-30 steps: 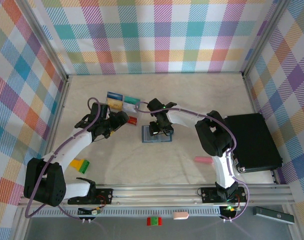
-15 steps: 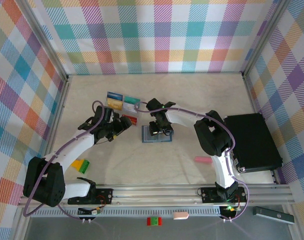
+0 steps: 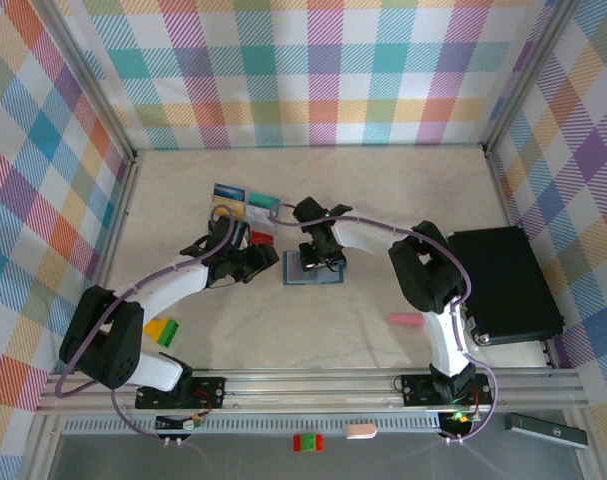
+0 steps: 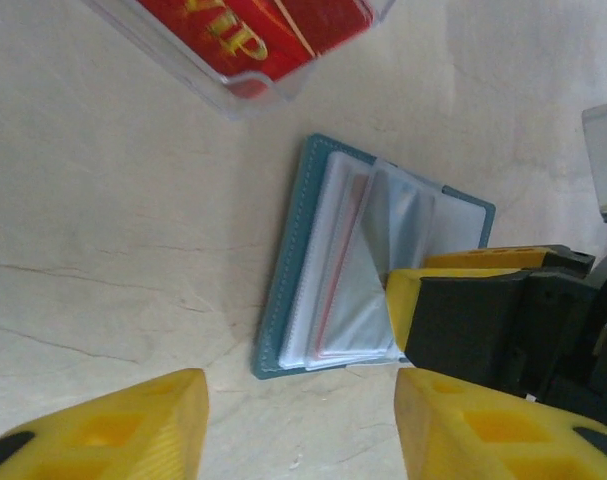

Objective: Take the credit cards out of the card holder

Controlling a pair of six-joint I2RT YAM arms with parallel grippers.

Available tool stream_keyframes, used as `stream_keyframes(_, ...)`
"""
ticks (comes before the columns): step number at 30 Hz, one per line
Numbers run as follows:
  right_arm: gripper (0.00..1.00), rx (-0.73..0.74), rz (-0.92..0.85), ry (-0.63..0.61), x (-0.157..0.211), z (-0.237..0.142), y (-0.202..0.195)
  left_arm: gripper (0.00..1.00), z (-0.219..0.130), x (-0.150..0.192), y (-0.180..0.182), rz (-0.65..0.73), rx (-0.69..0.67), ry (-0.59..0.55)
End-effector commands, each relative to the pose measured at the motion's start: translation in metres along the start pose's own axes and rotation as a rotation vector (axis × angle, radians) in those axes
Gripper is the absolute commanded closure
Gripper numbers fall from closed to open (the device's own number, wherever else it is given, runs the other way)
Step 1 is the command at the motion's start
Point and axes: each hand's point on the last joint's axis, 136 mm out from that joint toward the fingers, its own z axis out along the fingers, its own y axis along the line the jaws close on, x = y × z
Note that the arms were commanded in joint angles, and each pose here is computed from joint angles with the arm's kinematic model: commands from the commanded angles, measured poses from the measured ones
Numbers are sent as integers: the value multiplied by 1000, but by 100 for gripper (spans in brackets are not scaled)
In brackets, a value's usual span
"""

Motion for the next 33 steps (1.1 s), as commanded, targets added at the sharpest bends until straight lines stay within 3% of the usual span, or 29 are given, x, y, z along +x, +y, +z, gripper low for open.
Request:
stream_keyframes(1,65,39,25,88,25,26,-17,56,8,1,-25,18,67,20)
stream_keyframes(8,68,0,26,70,23,20,-13,74,32,11,-40,25,94,79)
stream_keyframes(16,70,-33,32,46,20,14,-13,84,53,14,-47,28,87,110)
stream_keyframes(33,73,-33,32,15,16,6,-15,83,77,20,-14,22,-60,124)
